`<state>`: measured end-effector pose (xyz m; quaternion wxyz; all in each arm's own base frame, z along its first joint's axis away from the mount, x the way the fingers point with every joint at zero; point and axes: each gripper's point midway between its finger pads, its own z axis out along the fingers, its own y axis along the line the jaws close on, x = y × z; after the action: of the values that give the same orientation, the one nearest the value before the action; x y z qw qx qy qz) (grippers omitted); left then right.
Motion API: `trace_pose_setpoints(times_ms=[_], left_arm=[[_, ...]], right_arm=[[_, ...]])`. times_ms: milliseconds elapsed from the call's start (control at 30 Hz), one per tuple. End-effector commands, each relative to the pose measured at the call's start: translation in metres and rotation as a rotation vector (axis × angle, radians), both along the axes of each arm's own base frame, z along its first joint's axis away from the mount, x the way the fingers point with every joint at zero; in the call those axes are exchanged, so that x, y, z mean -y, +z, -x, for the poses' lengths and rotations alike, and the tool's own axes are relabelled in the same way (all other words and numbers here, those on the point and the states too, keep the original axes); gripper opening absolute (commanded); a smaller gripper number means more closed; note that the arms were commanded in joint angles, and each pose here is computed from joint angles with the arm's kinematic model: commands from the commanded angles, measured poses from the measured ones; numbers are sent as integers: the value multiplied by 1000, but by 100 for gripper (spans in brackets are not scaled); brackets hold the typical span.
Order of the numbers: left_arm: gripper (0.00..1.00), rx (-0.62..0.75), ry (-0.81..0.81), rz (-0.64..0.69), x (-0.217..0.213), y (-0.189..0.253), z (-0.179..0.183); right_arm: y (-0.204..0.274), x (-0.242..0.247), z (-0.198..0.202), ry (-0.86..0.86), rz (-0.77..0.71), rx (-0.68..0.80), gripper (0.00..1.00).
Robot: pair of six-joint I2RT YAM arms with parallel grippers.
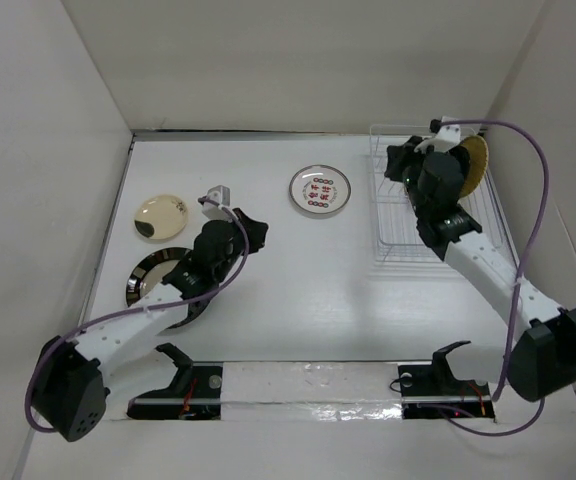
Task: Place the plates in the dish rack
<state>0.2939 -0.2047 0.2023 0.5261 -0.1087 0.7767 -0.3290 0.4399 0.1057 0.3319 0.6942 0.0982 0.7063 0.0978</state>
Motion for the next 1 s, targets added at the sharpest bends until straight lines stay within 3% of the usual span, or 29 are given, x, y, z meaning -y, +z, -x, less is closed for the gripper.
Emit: trace_pose_setpoints(times_ms=[0, 67, 133, 167, 233, 300, 333, 467, 567, 700, 967], left_arm=[[2, -17, 123, -42, -7, 2, -27], [6, -68, 157, -105, -5, -19, -41], [15, -80, 162, -122, 3, -16, -54], [25, -107, 156, -161, 8, -31, -62], [37, -90, 148, -140, 19, -27, -78], [46, -114, 136, -150, 33, -37, -99], [48, -132, 117, -156, 40, -43, -104], [50, -187, 138, -226, 49, -67, -149], [53, -263, 117, -287, 64, -106, -178], [53, -309, 106, -266, 72, -125, -208], [48, -382, 28, -189, 86, -160, -221]], right_arm=[[-48, -87, 48, 386, -221, -130, 0], [-39, -102, 78, 488, -271, -92, 0], [-62, -111, 100, 532, -286, -135, 3], [-54, -110, 108, 557, -294, -102, 5], [-68, -113, 123, 604, -287, -111, 10], [-53, -113, 135, 635, -317, -31, 16], [-51, -111, 139, 634, -334, -13, 24], [-49, -107, 150, 636, -379, 34, 48], [-56, -105, 154, 629, -385, 38, 50], [-57, -110, 163, 659, -391, 48, 51], [-49, -115, 172, 674, -392, 60, 50]])
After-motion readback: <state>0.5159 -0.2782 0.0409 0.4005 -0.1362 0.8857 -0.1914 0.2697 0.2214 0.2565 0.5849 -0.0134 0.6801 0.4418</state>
